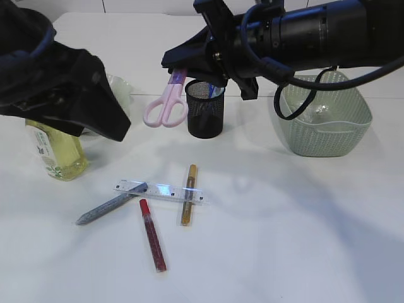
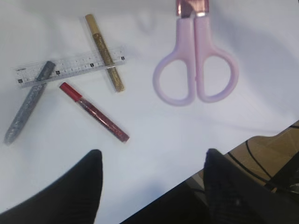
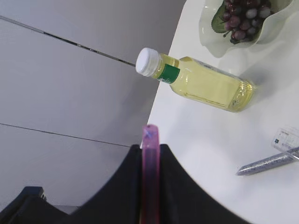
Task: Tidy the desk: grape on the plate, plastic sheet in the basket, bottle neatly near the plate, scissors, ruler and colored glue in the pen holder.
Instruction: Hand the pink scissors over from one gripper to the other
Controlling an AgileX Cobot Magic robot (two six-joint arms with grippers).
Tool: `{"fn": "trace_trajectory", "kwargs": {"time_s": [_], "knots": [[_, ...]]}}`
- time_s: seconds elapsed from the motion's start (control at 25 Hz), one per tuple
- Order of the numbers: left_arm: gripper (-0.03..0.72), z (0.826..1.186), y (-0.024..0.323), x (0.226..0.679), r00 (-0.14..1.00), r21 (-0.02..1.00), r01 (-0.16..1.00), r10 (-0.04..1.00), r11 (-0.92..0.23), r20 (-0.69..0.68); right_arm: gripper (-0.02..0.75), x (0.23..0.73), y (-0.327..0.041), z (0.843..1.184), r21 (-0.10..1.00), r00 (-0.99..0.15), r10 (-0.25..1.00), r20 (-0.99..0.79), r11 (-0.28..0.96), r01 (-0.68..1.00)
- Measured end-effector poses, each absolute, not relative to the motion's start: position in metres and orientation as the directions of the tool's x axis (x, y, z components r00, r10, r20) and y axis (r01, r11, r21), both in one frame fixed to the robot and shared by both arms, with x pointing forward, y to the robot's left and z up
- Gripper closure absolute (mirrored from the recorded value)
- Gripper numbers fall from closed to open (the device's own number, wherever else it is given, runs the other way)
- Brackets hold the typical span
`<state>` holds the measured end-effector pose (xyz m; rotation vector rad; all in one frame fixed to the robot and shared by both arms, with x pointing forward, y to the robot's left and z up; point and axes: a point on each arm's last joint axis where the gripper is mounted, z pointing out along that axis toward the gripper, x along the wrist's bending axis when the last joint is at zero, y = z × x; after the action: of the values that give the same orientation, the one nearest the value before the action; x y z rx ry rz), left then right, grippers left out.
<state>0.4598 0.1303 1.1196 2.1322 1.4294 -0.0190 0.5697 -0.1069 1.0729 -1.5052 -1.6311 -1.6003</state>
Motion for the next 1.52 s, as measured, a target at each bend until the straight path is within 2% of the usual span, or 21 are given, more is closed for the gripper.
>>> {"fn": "trace_trajectory", "kwargs": {"time_s": [0.28, 0.44, 0.64, 0.8, 0.92, 1.24, 1.52], "knots": [[0.193, 1.121, 0.134, 0.457, 0.534, 0.462, 0.797, 0.811, -0.389, -0.238, 0.654, 0.569, -0.109, 1.075, 0.322, -0.222, 0.333, 0.916, -0.282, 0.904], [0.193, 1.125, 0.137, 0.461, 0.561, 0.523, 0.747, 0.811, -0.409, -0.166, 0.654, 0.573, -0.114, 1.08, 0.242, -0.161, 0.256, 0.953, -0.329, 0.913], [0.193, 1.137, 0.141, 0.464, 0.58, 0.631, 0.666, 0.808, -0.398, -0.102, 0.654, 0.576, -0.119, 1.086, 0.163, -0.103, 0.176, 0.979, -0.374, 0.913], [0.193, 1.139, 0.14, 0.466, 0.601, 0.679, 0.614, 0.796, -0.404, -0.07, 0.654, 0.576, -0.119, 1.086, 0.118, -0.063, 0.154, 0.986, -0.381, 0.917], [0.193, 1.129, 0.141, 0.466, 0.606, 0.685, 0.601, 0.793, -0.411, -0.056, 0.654, 0.576, -0.119, 1.086, 0.086, -0.035, 0.139, 0.99, -0.384, 0.919], [0.193, 1.118, 0.148, 0.457, 0.624, 0.736, 0.537, 0.781, -0.413, -0.017, 0.654, 0.581, -0.118, 1.103, 0.082, -0.042, 0.108, 0.993, -0.402, 0.912], [0.193, 1.096, 0.157, 0.45, 0.601, 0.875, 0.368, 0.799, -0.314, 0.034, 0.654, 0.583, -0.118, 1.109, 0.009, 0.021, 0.066, 0.998, -0.417, 0.909]]}}
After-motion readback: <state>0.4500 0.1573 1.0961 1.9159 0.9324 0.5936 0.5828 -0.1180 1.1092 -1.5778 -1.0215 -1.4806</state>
